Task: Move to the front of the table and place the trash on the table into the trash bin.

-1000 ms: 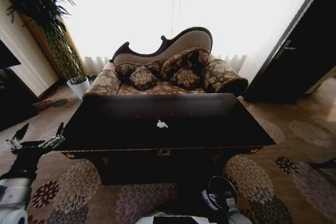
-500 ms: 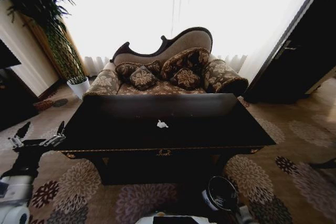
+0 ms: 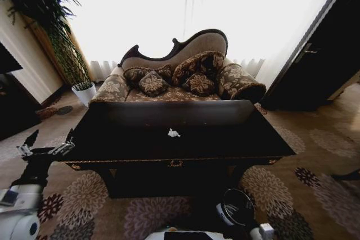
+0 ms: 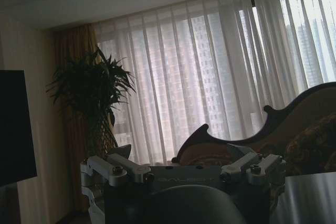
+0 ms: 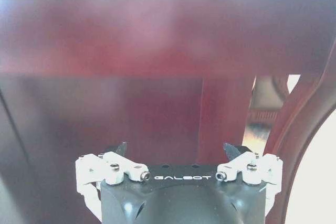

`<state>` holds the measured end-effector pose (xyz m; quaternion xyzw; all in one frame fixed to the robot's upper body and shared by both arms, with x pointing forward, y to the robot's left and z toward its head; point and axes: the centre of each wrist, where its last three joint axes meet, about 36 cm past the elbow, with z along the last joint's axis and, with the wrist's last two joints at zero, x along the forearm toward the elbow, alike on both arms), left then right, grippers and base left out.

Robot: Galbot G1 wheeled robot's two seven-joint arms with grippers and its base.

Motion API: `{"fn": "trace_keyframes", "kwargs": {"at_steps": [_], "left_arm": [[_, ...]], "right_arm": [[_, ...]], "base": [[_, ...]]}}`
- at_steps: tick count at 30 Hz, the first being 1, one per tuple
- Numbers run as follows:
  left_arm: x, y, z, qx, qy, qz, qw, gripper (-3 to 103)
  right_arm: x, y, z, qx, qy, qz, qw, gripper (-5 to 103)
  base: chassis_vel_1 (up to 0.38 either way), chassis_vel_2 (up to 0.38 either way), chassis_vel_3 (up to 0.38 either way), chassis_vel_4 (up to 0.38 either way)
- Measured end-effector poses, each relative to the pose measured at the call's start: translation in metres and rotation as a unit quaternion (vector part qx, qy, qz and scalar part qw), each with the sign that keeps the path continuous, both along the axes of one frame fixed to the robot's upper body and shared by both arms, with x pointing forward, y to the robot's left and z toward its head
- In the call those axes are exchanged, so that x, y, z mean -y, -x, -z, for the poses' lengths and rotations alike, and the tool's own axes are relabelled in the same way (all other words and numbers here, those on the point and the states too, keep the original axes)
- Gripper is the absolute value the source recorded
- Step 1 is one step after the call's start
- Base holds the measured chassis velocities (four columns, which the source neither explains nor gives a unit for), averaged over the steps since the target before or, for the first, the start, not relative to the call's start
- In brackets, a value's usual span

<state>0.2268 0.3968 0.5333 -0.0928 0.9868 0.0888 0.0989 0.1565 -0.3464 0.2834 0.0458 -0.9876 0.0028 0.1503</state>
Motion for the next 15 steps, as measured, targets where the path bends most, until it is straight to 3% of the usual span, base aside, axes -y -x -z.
{"fn": "trace_keyframes", "kwargs": {"at_steps": [15], "left_arm": [[-0.002,-0.013,0.009,0.001,0.011,0.006,0.9999,100]], "right_arm": [[0.017,-0.01,-0.098,0.114,0.023,0.024,0.993,100]], "base": [[0.0,0.0,0.0,0.0]]}}
